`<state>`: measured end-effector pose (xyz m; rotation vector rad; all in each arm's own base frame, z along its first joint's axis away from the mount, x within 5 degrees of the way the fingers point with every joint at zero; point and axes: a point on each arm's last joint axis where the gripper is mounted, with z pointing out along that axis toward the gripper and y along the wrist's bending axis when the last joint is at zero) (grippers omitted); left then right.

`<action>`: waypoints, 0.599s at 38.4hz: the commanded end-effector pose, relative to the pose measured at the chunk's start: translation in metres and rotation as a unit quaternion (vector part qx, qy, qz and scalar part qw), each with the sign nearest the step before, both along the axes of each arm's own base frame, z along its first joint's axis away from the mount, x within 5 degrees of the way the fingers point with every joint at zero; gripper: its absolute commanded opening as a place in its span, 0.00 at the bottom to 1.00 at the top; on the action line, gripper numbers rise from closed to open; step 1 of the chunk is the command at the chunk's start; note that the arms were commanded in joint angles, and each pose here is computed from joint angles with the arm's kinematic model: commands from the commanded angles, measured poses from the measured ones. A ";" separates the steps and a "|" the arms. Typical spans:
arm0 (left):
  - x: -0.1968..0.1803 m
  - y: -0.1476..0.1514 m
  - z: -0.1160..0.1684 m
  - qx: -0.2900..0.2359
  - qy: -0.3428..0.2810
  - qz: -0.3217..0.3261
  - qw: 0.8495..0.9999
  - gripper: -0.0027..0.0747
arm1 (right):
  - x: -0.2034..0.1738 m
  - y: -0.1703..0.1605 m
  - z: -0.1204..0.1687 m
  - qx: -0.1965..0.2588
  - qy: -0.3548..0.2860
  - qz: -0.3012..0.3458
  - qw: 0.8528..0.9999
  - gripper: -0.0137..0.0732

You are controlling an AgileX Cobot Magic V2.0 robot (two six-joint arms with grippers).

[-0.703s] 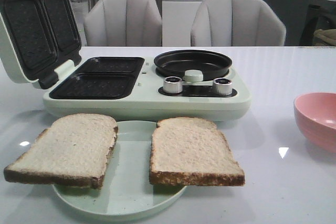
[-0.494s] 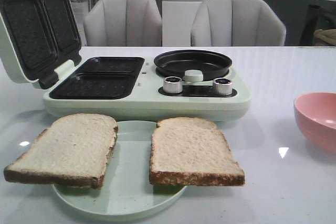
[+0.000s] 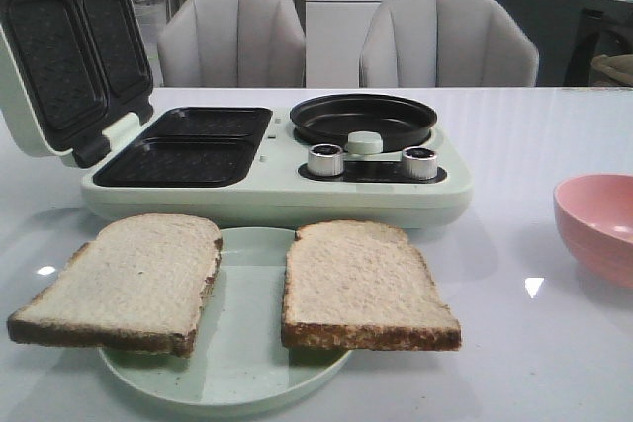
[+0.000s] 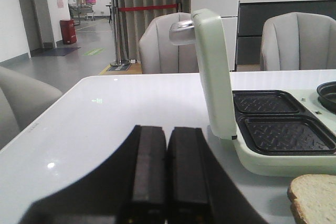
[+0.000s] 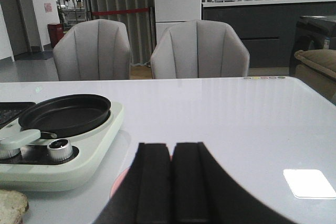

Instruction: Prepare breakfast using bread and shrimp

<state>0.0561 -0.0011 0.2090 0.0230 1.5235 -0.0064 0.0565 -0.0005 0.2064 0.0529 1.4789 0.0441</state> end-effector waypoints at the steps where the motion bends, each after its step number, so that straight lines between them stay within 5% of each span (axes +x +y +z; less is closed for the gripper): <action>1: -0.002 0.000 0.007 -0.006 -0.051 0.000 0.999 0.16 | -0.005 0.000 0.017 -0.007 -0.074 -0.004 0.997 0.18; 11: -0.004 0.000 0.017 -0.005 -0.081 0.000 0.997 0.16 | -0.007 0.000 0.029 -0.006 -0.086 -0.004 0.996 0.18; 23: -0.029 0.001 0.099 -0.007 -0.153 -0.001 0.988 0.16 | -0.036 0.001 0.109 -0.009 -0.102 0.002 0.995 0.18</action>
